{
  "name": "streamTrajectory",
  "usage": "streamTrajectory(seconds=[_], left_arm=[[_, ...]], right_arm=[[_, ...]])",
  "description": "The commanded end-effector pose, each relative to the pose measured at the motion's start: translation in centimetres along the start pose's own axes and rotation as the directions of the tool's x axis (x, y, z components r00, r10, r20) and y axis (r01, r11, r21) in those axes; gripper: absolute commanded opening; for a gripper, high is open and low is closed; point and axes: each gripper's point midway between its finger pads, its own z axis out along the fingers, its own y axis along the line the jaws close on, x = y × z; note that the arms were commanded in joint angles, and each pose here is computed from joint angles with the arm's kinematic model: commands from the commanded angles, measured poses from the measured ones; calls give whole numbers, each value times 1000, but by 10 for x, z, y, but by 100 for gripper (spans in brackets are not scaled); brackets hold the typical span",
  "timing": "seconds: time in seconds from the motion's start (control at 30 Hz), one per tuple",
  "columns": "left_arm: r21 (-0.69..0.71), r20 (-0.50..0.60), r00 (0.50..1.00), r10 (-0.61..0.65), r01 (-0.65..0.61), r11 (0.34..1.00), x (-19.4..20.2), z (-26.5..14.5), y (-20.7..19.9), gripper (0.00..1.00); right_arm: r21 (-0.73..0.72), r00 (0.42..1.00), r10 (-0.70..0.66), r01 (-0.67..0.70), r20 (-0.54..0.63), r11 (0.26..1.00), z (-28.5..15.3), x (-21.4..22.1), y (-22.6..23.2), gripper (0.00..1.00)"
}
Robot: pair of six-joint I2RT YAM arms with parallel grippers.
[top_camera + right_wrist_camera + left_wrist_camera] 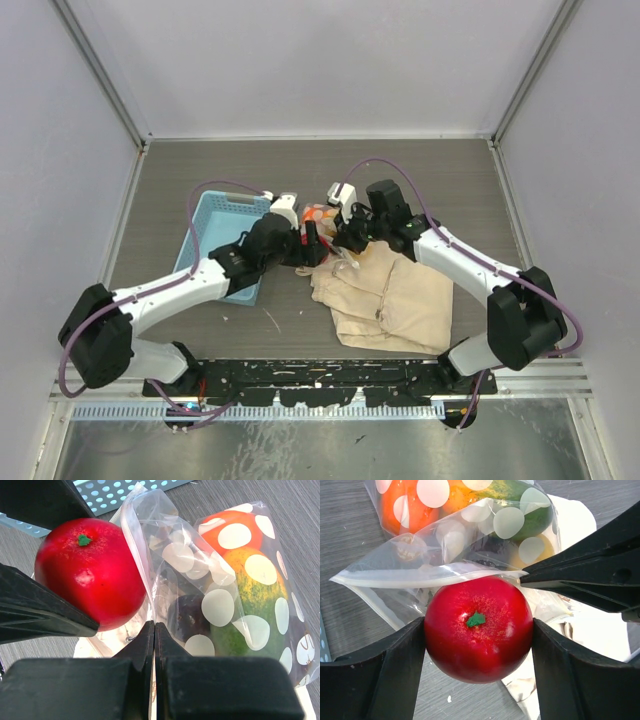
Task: Open the zip-top bag and remove the fake food
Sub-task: Pick up the fake fruit from the zipper food storage bag.
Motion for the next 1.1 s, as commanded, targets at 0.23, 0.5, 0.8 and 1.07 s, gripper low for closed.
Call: streamTrajectory(seconds=[0.23, 0.5, 0.8, 1.07], left_arm=[[87, 119, 989, -88, 77, 993, -32, -41, -6, 43], [15, 110, 993, -48, 47, 999, -37, -74, 27, 42], [-66, 191, 979, -76, 89, 994, -61, -103, 70, 41], [-129, 217, 969, -116, 146, 981, -68, -98, 101, 38]], right_arm=[[28, 997, -55, 54, 61, 998, -10, -28, -6, 1], [26, 996, -62, 60, 66, 998, -13, -28, -7, 1], [29, 996, -60, 58, 69, 998, -14, -28, -9, 1], [36, 996, -56, 53, 73, 998, -17, -28, -13, 1]])
